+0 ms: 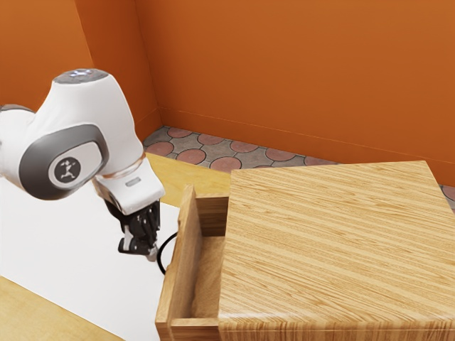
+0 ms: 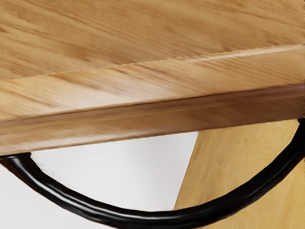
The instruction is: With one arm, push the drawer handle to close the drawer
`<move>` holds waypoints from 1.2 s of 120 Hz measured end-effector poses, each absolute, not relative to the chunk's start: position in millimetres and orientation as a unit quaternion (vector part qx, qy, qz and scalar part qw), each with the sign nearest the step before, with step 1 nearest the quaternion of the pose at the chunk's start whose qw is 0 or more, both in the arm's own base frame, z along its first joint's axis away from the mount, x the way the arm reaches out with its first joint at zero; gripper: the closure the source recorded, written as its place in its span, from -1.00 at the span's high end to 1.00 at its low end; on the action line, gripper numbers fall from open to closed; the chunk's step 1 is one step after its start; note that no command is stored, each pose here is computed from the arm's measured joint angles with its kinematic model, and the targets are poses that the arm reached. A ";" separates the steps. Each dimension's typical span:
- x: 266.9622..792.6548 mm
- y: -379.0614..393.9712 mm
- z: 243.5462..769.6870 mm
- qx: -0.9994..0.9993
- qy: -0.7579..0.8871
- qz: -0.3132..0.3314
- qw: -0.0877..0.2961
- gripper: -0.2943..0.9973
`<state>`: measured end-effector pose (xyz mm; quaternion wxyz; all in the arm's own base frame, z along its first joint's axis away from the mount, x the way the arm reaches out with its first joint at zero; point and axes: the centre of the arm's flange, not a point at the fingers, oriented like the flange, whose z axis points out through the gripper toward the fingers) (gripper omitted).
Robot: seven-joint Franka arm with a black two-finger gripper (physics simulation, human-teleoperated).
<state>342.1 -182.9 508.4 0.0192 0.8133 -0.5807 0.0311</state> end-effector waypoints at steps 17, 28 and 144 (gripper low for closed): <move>347.6 -190.7 505.3 0.810 -0.586 0.030 0.024 -0.67; 351.8 -197.1 504.3 0.806 -0.590 0.030 0.027 -0.67; 385.9 -261.6 498.0 0.778 -0.626 0.034 0.036 -0.78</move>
